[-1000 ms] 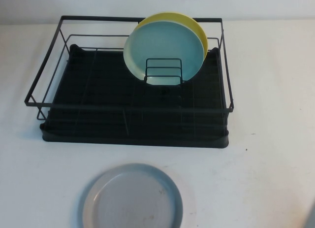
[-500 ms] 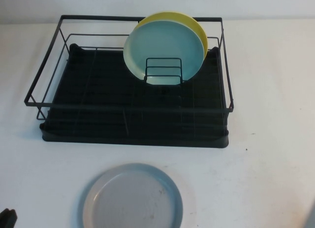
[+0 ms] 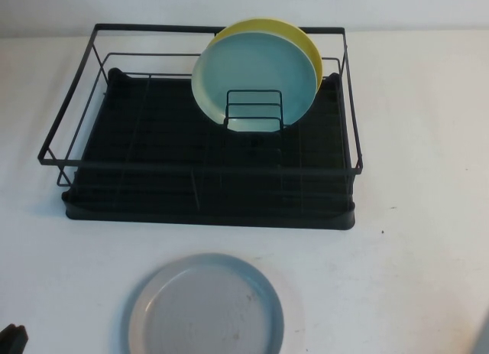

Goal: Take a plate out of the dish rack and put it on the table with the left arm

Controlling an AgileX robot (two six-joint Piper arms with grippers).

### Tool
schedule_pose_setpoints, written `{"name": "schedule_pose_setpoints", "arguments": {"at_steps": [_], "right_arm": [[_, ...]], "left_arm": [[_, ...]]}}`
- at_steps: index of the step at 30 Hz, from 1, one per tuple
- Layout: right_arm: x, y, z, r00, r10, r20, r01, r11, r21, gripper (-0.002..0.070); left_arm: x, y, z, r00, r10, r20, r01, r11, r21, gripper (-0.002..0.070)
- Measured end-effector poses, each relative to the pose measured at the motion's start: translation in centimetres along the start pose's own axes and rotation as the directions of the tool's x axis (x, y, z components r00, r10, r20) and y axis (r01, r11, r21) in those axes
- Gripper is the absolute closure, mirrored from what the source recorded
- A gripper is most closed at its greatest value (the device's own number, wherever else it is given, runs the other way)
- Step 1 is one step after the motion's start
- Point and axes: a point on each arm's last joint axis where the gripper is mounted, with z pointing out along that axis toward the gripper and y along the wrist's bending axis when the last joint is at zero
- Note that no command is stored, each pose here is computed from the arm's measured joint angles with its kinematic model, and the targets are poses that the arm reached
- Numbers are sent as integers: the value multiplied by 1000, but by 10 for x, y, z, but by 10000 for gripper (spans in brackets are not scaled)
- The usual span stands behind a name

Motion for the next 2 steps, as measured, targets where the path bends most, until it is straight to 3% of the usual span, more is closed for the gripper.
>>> {"name": "schedule_pose_setpoints", "arguments": {"at_steps": [2], "right_arm": [[0, 0, 0, 1000, 0, 0, 0, 1000, 0, 696]], "left_arm": [[0, 0, 0, 1000, 0, 0, 0, 1000, 0, 678]]}}
